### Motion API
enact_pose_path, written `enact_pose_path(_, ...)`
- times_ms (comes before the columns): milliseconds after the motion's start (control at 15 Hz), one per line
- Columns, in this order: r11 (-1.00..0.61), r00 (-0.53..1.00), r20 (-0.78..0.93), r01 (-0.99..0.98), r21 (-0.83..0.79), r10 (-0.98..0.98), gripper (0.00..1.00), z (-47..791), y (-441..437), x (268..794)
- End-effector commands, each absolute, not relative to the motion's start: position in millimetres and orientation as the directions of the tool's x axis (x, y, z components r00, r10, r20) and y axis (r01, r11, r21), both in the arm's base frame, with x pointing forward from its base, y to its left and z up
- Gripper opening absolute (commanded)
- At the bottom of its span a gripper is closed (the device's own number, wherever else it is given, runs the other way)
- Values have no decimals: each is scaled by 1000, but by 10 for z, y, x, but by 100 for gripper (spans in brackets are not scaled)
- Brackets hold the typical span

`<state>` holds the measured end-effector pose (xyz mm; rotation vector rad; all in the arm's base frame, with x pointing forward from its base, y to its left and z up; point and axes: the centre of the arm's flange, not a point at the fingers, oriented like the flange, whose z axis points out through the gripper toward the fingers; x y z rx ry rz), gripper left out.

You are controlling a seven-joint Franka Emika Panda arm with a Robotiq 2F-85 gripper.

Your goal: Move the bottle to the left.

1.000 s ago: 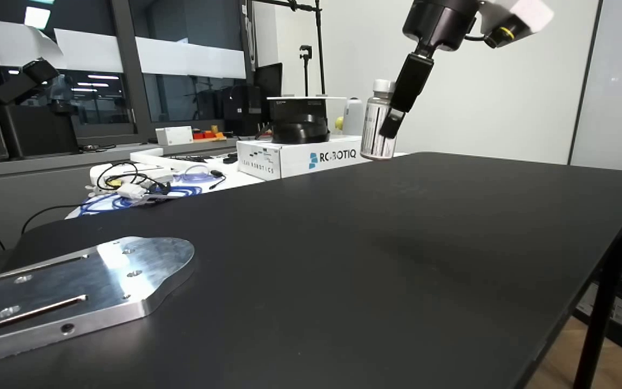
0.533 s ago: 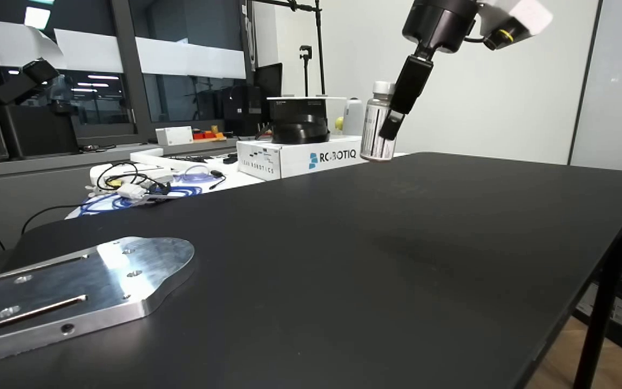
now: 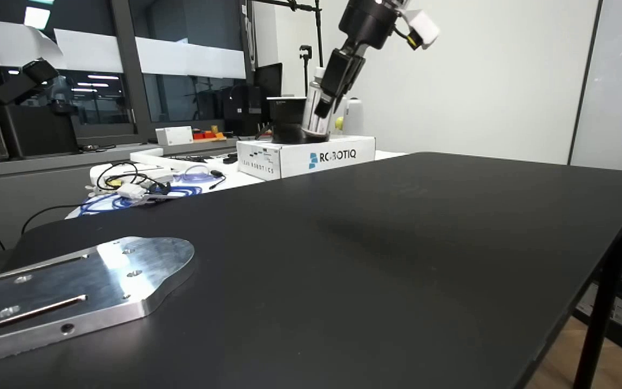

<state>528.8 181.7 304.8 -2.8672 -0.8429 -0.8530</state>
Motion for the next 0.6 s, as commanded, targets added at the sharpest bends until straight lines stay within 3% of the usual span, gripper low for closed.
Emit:
enact_pose_path(0,-830,676,530,549,101,512,29,3033,2337,6042)
enact_pose_path(533,-691,604,458,722,31,652,29,2652,3769,6179)
